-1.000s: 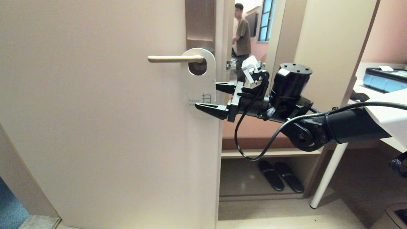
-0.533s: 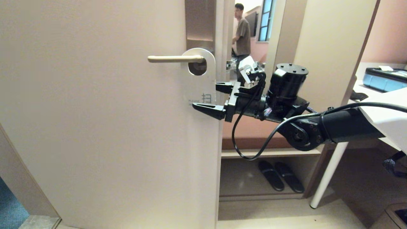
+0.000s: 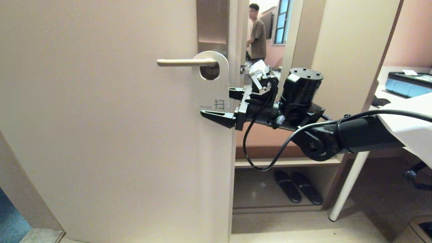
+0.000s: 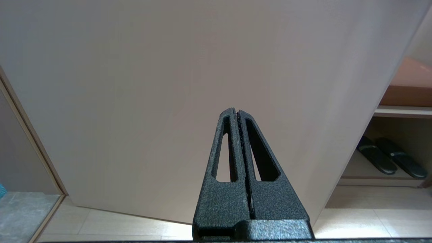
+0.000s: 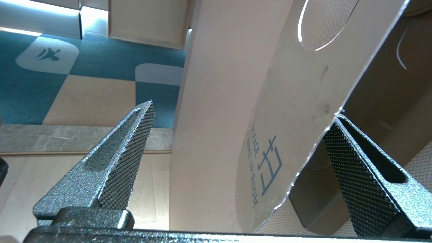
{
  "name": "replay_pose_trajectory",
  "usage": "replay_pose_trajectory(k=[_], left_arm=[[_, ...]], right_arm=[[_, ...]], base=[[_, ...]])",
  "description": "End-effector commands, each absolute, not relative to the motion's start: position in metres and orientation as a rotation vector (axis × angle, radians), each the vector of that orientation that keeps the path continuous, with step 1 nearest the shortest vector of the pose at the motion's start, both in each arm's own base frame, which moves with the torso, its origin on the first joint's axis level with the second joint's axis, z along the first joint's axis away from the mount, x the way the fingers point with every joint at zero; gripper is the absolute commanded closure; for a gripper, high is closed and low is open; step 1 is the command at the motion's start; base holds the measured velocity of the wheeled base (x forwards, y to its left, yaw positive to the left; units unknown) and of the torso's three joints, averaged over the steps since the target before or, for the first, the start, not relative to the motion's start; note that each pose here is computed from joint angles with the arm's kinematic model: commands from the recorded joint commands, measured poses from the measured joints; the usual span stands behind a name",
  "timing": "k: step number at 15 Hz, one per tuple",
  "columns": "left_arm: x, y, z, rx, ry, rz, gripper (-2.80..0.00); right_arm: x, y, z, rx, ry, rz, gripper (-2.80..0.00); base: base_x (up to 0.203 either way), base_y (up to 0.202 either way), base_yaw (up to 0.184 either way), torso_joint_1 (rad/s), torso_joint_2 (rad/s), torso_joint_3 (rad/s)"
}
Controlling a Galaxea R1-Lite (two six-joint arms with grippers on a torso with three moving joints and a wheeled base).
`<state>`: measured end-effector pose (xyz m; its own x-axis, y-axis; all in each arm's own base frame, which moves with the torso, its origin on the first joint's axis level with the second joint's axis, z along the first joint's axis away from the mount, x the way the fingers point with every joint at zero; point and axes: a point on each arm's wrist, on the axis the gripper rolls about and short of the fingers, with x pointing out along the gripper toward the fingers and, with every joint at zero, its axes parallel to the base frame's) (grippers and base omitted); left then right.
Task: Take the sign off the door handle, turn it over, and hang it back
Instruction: Take down the sign
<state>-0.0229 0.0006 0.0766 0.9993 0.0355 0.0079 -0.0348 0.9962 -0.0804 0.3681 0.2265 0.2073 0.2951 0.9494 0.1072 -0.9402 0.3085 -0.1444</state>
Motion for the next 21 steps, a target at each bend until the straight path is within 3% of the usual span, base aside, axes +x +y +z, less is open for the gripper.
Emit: replay_pose_trajectory(k=[1, 3, 4, 21], left_arm=[[-0.0229, 0.0006, 0.0765, -0.081, -0.009, 0.036, 0.0], [-0.0229, 0.0006, 0.0765, -0.08, -0.009, 0.036, 0.0], [-0.0229, 0.0006, 0.0766, -0.081, -0.01, 0.036, 0.0], [-0.0229, 0.0006, 0.0765, -0.081, -0.009, 0.036, 0.0]], right_arm=[[0.3682, 0.2263, 0.2098, -0.06, -0.198, 1.26, -2.8], [0.3685, 0.2262, 0.2103, -0.059, -0.2, 1.25, -2.8], [0.3694, 0.2264, 0.2108, -0.058, -0.203, 1.235, 0.0], [0.3716, 0.2253, 0.2109, -0.059, -0.207, 1.149, 0.0]], base=[[0.0, 0.0, 0.0, 0.0, 0.0, 0.0], [0.0, 0.0, 0.0, 0.0, 0.0, 0.0], [0.0, 0.0, 0.0, 0.0, 0.0, 0.0], [0.0, 0.0, 0.0, 0.0, 0.0, 0.0]])
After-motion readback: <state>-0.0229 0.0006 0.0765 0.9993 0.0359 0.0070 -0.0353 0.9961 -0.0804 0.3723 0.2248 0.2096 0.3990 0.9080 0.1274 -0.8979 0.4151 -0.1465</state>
